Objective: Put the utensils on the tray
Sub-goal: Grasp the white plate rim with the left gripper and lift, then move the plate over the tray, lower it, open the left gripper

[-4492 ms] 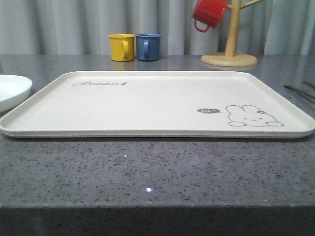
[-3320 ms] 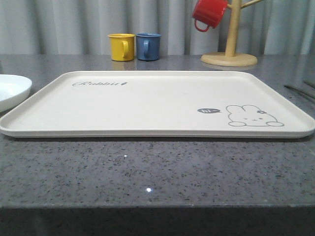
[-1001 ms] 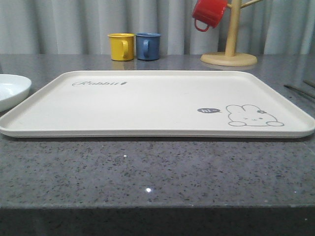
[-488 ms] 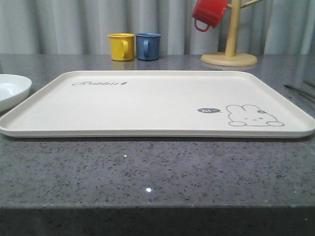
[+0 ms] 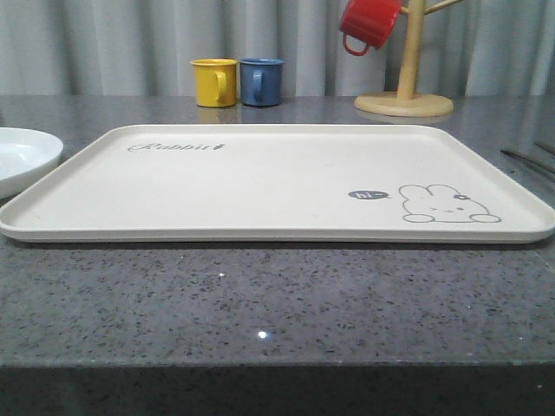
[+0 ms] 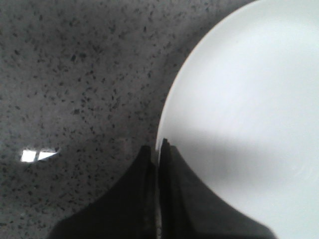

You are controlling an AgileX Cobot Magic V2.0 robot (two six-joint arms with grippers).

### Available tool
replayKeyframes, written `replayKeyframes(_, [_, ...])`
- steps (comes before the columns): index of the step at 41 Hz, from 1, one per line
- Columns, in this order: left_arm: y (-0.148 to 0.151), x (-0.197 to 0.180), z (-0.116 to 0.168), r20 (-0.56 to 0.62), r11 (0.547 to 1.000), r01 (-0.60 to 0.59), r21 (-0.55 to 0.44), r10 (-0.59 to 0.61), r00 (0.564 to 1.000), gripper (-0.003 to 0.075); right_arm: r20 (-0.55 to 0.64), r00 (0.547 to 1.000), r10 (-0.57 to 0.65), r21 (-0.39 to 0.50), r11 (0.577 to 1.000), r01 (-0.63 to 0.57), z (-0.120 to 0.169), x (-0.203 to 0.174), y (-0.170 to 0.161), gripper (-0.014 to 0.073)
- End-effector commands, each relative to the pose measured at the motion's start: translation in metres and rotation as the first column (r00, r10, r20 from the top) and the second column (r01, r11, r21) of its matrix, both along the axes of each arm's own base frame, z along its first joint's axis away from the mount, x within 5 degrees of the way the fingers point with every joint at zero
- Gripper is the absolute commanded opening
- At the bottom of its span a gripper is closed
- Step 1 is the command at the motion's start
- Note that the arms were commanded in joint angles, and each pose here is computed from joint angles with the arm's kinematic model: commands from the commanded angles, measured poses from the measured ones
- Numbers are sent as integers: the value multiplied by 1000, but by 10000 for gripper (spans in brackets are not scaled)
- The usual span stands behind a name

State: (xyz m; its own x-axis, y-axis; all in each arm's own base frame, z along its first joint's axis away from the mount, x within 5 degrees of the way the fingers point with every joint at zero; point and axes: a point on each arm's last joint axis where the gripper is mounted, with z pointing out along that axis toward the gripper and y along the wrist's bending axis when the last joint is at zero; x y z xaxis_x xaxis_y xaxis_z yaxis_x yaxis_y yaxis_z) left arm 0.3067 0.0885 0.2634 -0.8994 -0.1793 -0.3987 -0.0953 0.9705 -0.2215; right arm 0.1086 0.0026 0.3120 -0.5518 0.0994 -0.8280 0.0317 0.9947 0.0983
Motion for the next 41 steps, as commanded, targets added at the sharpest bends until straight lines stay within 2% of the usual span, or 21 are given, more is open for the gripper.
replayKeyframes(1, [-7, 0, 41, 128, 1000, 4, -13, -2, 992, -18, 79, 997, -1, -11, 1000, 1, 12, 5, -1, 447])
replayKeyframes(7, [-18, -1, 70, 214, 997, 78, -22, -72, 974, -18, 79, 997, -1, -11, 1000, 1, 12, 5, -1, 447])
replayKeyframes(11, [-36, -1, 82, 268, 988, 147, -45, -129, 955, -18, 79, 997, -1, -11, 1000, 1, 12, 5, -1, 447])
replayKeyframes(22, [-110, 3, 85, 301, 914, 401, -63, -366, 881, -18, 79, 997, -1, -11, 1000, 1, 12, 5, -1, 447])
replayKeyframes(28, [-151, 5, 79, 302, 861, 507, -50, -471, 829, -18, 79, 997, -1, -11, 1000, 1, 12, 5, -1, 447])
replayKeyframes(32, [-171, 7, 70, 282, 832, 551, -60, -515, 809, -18, 79, 997, -1, -11, 1000, 1, 12, 5, -1, 447])
replayKeyframes(36, [-184, 14, 55, 253, 816, 573, -73, -541, 802, -18, 79, 997, -1, -11, 1000, 1, 12, 5, -1, 447])
replayKeyframes(41, [-188, 23, 40, 223, 817, 570, -86, -542, 810, -18, 79, 997, -1, -11, 1000, 1, 12, 5, -1, 447])
